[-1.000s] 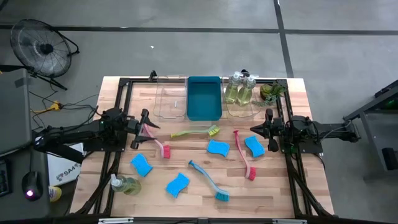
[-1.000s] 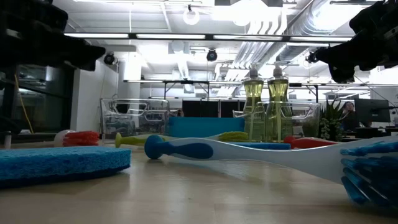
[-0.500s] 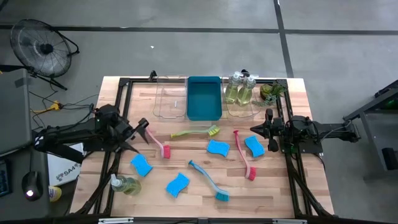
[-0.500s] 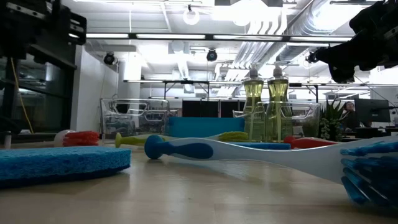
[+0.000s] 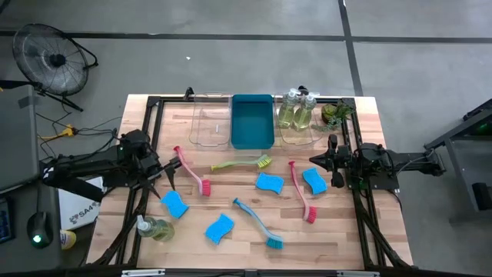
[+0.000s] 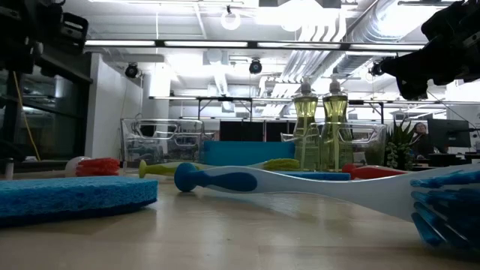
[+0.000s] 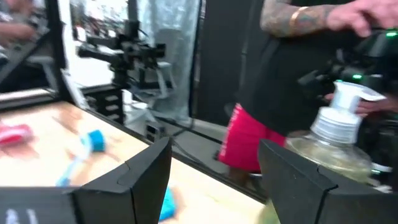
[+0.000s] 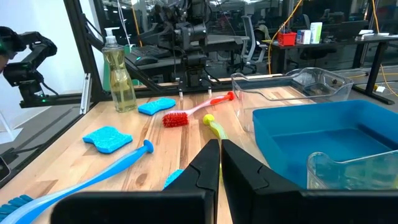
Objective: Pick & Place Kitchen Sink Supplies
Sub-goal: Put the green dish soap into the right transparent bin
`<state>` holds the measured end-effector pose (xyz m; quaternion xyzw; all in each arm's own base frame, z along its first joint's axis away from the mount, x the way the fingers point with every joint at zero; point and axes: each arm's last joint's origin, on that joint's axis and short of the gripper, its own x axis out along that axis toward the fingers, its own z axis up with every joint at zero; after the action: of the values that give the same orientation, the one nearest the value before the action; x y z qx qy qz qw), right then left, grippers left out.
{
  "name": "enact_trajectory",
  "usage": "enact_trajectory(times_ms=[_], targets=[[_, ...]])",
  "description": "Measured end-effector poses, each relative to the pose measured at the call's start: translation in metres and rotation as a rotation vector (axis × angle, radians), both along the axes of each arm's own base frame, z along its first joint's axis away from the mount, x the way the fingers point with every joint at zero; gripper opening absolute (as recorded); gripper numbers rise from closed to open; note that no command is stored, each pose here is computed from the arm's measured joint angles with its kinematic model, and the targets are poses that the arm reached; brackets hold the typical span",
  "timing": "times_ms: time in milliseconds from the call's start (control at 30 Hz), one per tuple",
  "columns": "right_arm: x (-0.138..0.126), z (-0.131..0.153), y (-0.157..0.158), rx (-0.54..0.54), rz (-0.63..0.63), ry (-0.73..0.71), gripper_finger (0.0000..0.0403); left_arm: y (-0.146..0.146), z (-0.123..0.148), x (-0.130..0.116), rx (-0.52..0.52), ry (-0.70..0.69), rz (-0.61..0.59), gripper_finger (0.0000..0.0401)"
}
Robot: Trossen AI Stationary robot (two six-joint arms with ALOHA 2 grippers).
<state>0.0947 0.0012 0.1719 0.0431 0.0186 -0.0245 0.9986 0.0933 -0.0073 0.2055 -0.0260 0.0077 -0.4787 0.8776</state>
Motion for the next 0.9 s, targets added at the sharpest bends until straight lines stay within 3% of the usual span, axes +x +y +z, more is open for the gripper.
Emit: enact_trajectory(times_ms=[133,667,900], targets=[[0.000,0.000,0.000,0.000,0.000,-0.001,0.0011,-0.008,-0.004,-0.001,-0.011,0.059,-0.075,0.0234],[0.000,0.001,0.000,0.001,-0.001,-0.025,0.0011,-0.033,-0.033,-0.020,0.075,0.313,-0.188,0.0233],[0.000,0.002,0.000,0.001,-0.001,-0.029,0.0011,-0.041,-0.036,-0.023,0.122,0.356,-0.168,0.0233]])
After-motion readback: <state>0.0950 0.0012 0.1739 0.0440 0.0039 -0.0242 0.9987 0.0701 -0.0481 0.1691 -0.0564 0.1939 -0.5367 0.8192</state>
